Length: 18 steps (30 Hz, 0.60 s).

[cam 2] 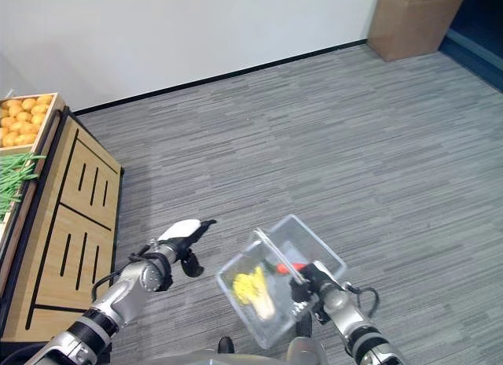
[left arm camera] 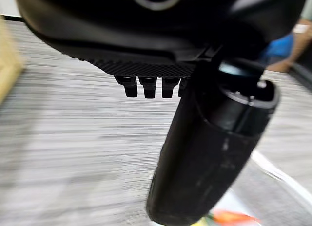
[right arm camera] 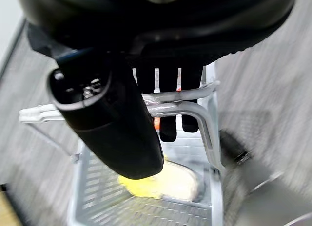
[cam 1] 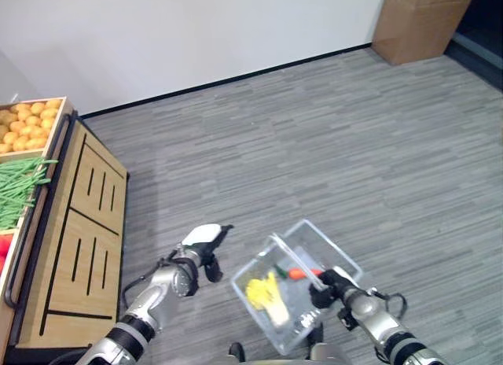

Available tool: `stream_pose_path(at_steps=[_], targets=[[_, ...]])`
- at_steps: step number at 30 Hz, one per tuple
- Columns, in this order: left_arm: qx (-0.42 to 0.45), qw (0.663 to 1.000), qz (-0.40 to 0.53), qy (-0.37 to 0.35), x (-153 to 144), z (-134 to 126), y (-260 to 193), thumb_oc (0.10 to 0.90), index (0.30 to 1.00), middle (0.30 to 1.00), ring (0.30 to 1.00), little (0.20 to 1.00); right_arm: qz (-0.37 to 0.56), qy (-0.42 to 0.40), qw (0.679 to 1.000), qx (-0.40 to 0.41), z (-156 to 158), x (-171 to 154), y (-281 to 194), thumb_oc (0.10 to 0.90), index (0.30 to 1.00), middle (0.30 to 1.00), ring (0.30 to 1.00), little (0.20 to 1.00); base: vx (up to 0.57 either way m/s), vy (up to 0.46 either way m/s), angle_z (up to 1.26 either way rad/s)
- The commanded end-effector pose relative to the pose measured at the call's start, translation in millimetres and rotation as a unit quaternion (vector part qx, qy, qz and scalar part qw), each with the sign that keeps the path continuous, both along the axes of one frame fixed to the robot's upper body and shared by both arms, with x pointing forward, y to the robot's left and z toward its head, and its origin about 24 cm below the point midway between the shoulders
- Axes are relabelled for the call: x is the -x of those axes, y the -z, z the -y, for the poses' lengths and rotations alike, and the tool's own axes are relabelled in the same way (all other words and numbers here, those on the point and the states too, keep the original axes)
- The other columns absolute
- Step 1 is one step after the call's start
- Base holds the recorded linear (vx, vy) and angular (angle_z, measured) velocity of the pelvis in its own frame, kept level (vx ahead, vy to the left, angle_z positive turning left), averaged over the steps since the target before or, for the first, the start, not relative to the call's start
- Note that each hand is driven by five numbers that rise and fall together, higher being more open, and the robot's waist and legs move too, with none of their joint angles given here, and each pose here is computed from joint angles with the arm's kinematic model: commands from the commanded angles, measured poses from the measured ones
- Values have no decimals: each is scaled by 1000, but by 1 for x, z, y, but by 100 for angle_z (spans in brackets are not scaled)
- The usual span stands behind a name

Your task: Get the vegetables into the basket

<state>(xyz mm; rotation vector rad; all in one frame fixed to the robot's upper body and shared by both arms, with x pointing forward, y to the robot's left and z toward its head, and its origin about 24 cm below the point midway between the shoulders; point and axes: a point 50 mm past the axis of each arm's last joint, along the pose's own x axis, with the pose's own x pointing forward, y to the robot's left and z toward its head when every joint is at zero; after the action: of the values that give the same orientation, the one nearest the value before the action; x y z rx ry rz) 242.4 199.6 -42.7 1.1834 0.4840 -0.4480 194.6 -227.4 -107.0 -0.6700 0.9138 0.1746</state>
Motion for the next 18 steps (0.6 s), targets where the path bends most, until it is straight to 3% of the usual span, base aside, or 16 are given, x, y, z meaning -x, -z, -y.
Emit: stream_pose_path(at_steps=[1, 2, 4, 18], targets=[[19, 1000, 8, -20, -11, 2, 1, 900, 1000, 1000, 1000, 1000, 122, -47, 991, 14, -23, -55, -35, 400, 300, 300, 300, 300, 38, 45, 20], [21, 997, -12, -71, -1, -12, 15, 900, 1000, 1000, 1000, 1000, 80, 19, 996, 16, -1, -36, -19, 400, 300, 300, 300, 300, 28, 41, 18], [13, 994, -34, -99, 8, -20, 26, 900, 1000, 1000, 1000, 1000, 53, 54, 997, 25, 12, -22, -10, 400, 300, 300, 300, 300, 19, 23, 12], [0, 946, -174, -273, 70, -44, 88, 900, 1000, 1000, 1000, 1000, -123, 182, 970, 102, 63, 74, 30, 400, 300, 300, 300, 300, 2, 2, 1]])
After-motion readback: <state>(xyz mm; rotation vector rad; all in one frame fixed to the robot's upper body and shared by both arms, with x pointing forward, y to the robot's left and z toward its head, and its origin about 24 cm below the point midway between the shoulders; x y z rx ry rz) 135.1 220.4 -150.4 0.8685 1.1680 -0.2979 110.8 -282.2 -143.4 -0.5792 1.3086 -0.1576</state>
